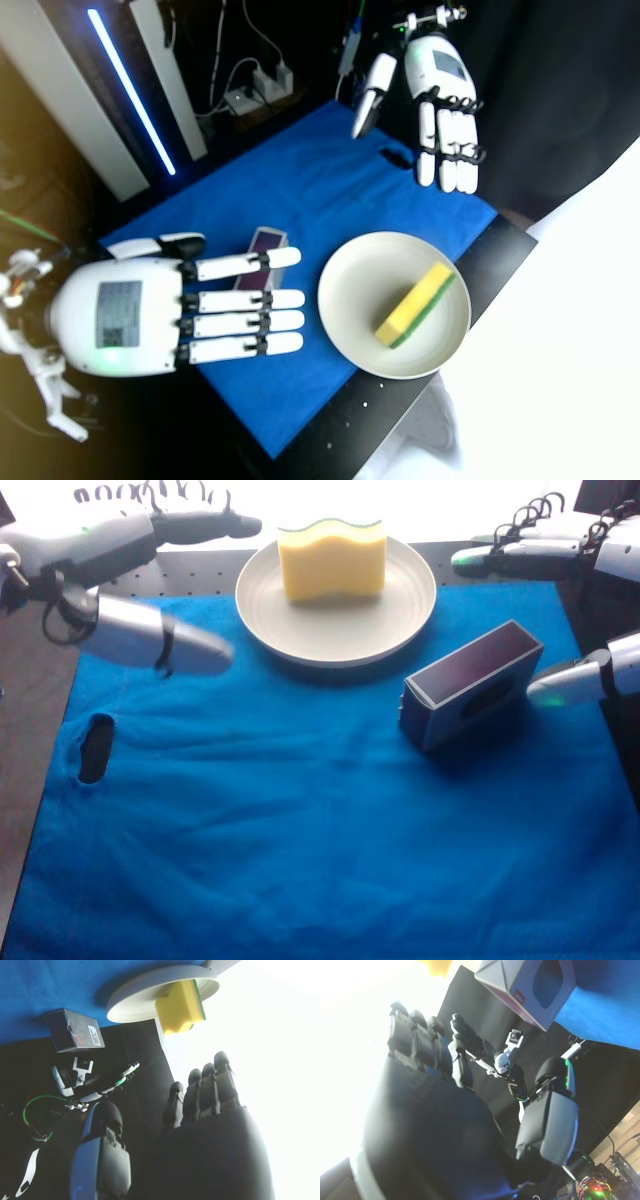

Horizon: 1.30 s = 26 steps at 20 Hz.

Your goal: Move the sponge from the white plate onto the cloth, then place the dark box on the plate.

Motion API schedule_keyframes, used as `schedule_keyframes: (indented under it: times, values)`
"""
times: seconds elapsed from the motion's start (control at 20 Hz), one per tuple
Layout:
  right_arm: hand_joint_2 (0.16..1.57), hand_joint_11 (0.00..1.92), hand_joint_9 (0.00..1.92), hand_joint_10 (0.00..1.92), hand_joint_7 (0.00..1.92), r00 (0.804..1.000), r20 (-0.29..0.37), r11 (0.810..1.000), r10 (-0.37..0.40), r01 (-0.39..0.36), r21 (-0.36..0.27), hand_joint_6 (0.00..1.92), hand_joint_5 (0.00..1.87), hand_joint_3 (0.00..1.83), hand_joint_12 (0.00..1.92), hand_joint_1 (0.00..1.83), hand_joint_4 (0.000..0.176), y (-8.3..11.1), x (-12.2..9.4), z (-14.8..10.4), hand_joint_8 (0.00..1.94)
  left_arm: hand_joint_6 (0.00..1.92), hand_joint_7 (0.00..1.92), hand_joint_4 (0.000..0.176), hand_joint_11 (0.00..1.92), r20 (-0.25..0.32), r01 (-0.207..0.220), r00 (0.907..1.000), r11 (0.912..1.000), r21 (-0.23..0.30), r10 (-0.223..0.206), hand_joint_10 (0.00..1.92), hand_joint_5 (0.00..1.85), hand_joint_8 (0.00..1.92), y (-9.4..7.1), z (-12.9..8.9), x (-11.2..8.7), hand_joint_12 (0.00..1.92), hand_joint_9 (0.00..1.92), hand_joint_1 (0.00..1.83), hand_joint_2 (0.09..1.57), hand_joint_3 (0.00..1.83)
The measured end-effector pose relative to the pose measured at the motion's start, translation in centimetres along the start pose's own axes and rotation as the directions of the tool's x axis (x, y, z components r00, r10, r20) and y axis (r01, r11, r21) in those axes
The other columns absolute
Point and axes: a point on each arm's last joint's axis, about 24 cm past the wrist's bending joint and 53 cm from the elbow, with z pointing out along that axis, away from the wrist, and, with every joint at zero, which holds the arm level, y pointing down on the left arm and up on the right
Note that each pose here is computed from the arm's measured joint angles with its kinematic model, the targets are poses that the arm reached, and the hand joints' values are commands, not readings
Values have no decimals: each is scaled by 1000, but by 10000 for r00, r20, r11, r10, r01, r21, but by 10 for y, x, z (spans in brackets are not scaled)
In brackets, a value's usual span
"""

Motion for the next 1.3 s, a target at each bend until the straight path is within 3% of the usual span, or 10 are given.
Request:
schedule_keyframes:
  times: [0.25, 0.3, 0.4, 0.55, 0.65, 0.75, 0.8, 1.1, 1.15, 1.3]
  values:
    - [999, 18, 63, 8, 105, 10000, -66, 10000, -12, 12, 5, 0, 173, 10, 125, 654, 130, 0, 3, 1, 3, 3, 269, 54, 0, 466, -332, 9984, 9994, -2, 332, 12, 344, 3, -6, 23, -28, 730, 246, 760, 959, 0]
    - [1005, 19, 58, 5, 99, 10000, -75, 10000, -11, 11, -7, 0, 158, 11, 126, 658, 139, 0, 3, 1, 0, 0, 282, 102, 0, 679, -344, 9971, 9994, 107, 336, 14, 325, 2, -10, 34, -36, 810, 281, 651, 942, 0]
    - [1001, 86, 77, 10, 98, 10000, -95, 10000, -23, 23, -10, 5, 172, 5, 160, 646, 133, 0, 4, 2, 1, 4, 296, 139, 0, 732, -307, 9969, 9995, 45, 303, 16, 338, 3, -10, 50, -37, 851, 325, 591, 951, 1]
    - [1002, 17, 49, 0, 85, 9999, -147, 10000, -92, 92, 35, 1, 166, 4, 138, 625, 138, -3, 5, 4, 0, 3, 354, 162, 0, 589, -143, 9981, 9989, -442, 169, 12, 353, 6, 0, 83, -29, 928, 378, 621, 958, 0]
    - [1000, 1, 40, 1, 91, 9998, -168, 9999, -133, 133, 50, 2, 168, 1, 132, 647, 133, -6, 6, 5, 2, 1, 413, 147, 0, 623, 52, 9981, 9963, -857, 1, 15, 367, 7, 11, 100, -28, 997, 440, 575, 957, 0]
    - [988, 16, 52, 4, 109, 9990, -323, 9995, -314, 312, -81, 6, 182, 0, 139, 646, 120, -2, 10, 11, 7, 2, 523, 93, 0, 542, 264, 9984, 9890, -1458, -187, 15, 410, 7, 26, 120, -21, 630, 525, 530, 932, 0]
    - [987, 17, 58, 6, 120, 9986, -368, 9992, -380, 374, -158, 4, 179, 0, 139, 643, 121, 1, 11, 13, 10, 5, 558, 85, 184, 480, 315, 9986, 9863, -1622, -240, 12, 458, 2, 30, 124, -18, 1052, 591, 613, 914, 2]
    - [983, 14, 43, 0, 95, 9969, -483, 9969, -629, 604, -508, 6, 183, 0, 136, 735, 140, 10, 14, 23, 1, 7, 720, 18, 339, 467, 754, 9967, 9664, -2459, -659, 42, 641, 10, 52, 140, -10, 1246, 830, 962, 1045, 3]
    - [984, 9, 35, 0, 93, 9971, -440, 9970, -615, 593, -496, 3, 181, 1, 134, 671, 150, 10, 12, 23, 0, 991, 920, 0, 518, 445, 793, 9965, 9659, -2466, -704, 51, 770, 879, 51, 141, -8, 1053, 975, 1153, 1158, 0]
    - [987, 11, 37, 1, 98, 9972, -441, 9970, -607, 585, -503, 2, 181, 2, 137, 656, 144, 10, 12, 23, 2, 1367, 856, 0, 312, 404, 898, 9958, 9682, -2337, -826, 57, 693, 1210, 43, 149, -1, 1227, 1032, 1161, 1220, 3]
